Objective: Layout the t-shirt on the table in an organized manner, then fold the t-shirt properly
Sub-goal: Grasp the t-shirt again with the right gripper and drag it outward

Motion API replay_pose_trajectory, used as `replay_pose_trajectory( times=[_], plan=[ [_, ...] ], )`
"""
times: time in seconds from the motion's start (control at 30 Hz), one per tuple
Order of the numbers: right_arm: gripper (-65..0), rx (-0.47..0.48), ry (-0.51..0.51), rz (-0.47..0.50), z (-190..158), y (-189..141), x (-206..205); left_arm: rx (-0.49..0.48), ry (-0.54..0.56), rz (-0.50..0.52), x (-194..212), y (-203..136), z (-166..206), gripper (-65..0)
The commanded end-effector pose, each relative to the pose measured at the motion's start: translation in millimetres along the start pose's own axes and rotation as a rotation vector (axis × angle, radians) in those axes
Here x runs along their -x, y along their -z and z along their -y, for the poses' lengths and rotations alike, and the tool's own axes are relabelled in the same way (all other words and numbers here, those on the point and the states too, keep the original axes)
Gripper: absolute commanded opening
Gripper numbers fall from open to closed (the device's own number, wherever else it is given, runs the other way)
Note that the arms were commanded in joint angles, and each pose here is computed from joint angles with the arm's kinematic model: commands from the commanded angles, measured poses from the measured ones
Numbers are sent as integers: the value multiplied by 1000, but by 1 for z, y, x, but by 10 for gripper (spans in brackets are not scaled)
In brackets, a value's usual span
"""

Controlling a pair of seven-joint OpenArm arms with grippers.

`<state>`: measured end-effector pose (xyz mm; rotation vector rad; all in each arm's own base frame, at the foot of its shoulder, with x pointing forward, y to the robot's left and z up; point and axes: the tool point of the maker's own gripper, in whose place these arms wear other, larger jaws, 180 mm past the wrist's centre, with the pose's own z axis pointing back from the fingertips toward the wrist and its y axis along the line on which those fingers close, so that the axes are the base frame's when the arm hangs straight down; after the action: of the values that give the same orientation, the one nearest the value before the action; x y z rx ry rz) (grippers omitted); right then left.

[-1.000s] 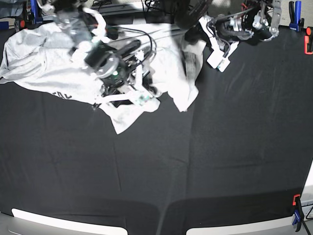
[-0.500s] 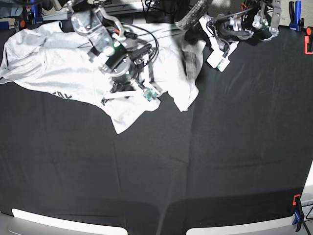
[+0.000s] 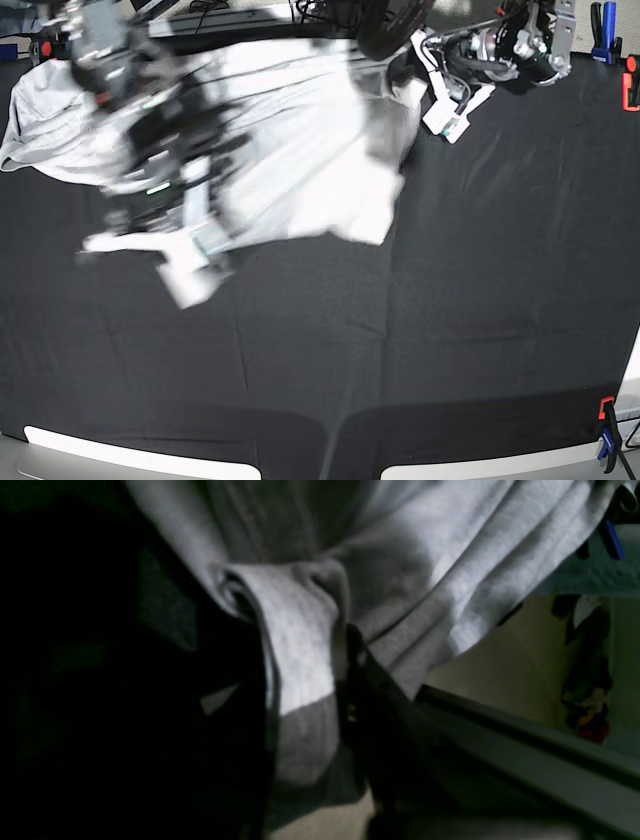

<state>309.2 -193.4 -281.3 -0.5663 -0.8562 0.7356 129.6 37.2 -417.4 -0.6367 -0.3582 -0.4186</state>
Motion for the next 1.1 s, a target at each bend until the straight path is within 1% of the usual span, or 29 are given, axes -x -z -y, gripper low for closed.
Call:
replay_pose_trajectory(
  times=[0.0, 0.1, 0.17, 0.3, 0.37, 0.4, 0.47, 0.5, 0.53, 0.63, 0.73, 0.77, 0.83, 0.87, 0.9, 0.93, 1.07],
  plan=[
    [-650, 80, 25, 6, 30, -2, 1, -6, 15, 6, -3, -4, -1, -650],
    [-650, 155, 131, -26, 71, -4, 21, -3, 6, -3, 2, -4, 1, -650],
    [-650, 187, 210, -37, 92, -8, 33, 1, -3, -14, 8, -3, 3, -650],
    [-650, 203, 347, -56, 116, -11, 55, 10, -25, -37, 22, -3, 8, -650],
    [-650, 223, 384, -111, 124, -11, 74, 13, -33, -47, 28, -3, 10, -650],
    [-614, 233, 399, -147, 127, -11, 85, 14, -35, -50, 29, -3, 11, -650],
    [-484, 247, 425, -213, 132, -12, 105, 15, -37, -51, 30, -3, 11, -650],
    [-439, 253, 440, -243, 134, -12, 115, 15, -37, -50, 30, -3, 11, -650],
    [-411, 260, 455, -268, 136, -12, 125, 15, -37, -49, 30, -3, 11, -650],
    [-404, 284, 499, -327, 143, -13, 149, 15, -37, -50, 30, -3, 11, -650],
    [-404, 314, 532, -353, 151, -17, 165, 15, -37, -46, 29, -3, 11, -650],
    [-404, 326, 538, -349, 155, -19, 166, 15, -37, -46, 29, -3, 11, -599],
    [-404, 340, 537, -327, 160, -20, 165, 15, -36, -41, 28, -3, 11, -442],
    [-404, 342, 535, -312, 161, -19, 163, 14, -35, -37, 27, -3, 10, -387],
    [-404, 334, 540, -294, 161, -18, 159, 13, -33, -34, 25, -3, 10, -362],
    [-404, 306, 546, -268, 157, -15, 154, 12, -31, -30, 24, -4, 10, -357],
    [-404, 134, 548, -130, 136, -4, 124, 9, -3, -11, 15, -8, 13, -357]
  ],
)
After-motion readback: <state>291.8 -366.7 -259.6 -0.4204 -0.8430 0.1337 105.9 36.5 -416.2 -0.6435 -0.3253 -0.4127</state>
